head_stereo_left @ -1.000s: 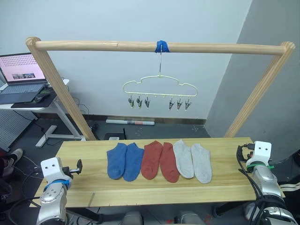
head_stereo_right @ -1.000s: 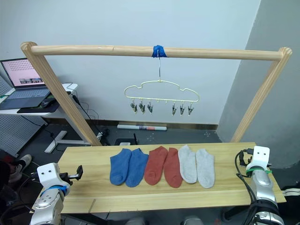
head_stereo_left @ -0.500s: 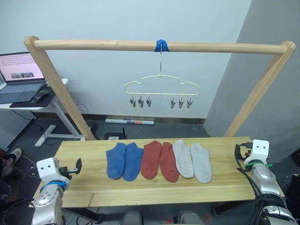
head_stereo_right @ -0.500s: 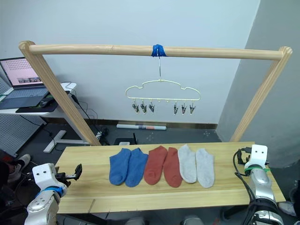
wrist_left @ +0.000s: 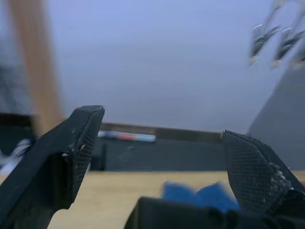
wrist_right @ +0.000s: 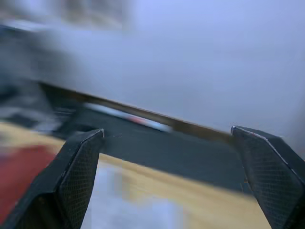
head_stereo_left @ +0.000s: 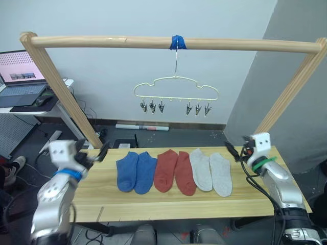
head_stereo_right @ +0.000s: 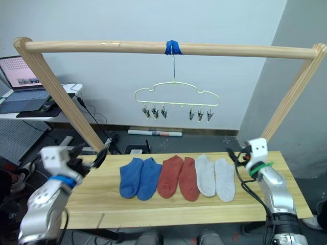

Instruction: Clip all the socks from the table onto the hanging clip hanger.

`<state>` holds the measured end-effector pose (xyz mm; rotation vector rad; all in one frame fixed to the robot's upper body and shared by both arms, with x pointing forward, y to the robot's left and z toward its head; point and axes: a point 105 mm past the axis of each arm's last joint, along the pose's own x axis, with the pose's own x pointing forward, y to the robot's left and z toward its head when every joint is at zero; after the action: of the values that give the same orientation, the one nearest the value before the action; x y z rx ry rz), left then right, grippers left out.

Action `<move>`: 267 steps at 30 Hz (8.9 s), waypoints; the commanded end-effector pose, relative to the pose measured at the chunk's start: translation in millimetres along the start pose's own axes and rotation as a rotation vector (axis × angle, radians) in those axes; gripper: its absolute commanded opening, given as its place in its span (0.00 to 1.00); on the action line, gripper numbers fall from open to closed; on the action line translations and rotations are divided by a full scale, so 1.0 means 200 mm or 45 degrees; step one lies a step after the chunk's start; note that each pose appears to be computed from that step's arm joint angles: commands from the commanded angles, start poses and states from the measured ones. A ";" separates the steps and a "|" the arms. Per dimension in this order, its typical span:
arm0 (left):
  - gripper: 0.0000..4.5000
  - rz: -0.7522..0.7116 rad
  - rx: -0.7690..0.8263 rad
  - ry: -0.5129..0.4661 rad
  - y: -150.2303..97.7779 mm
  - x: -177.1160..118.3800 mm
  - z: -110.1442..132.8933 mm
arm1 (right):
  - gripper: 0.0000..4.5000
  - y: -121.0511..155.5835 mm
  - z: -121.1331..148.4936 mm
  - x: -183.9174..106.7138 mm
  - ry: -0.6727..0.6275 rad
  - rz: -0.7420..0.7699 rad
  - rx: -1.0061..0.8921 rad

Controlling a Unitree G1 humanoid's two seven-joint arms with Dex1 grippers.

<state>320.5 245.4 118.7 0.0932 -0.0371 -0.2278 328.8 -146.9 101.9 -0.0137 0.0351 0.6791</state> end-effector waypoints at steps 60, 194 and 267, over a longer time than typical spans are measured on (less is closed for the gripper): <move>0.60 -0.096 -0.038 -0.252 -0.13 0.49 0.16 | 1.00 0.50 0.51 0.28 -0.251 0.465 -0.167; 0.01 -0.434 -1.164 0.102 -0.20 0.28 0.32 | 0.01 0.72 0.22 0.58 0.036 0.367 -0.111; 0.63 -0.345 -0.042 -0.219 -0.48 0.37 0.24 | 1.00 0.44 0.45 0.17 -0.217 0.343 -0.049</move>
<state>366.8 135.0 147.6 0.0172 -0.1292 -0.5049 306.2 -56.3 171.4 0.0193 -0.0596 0.9251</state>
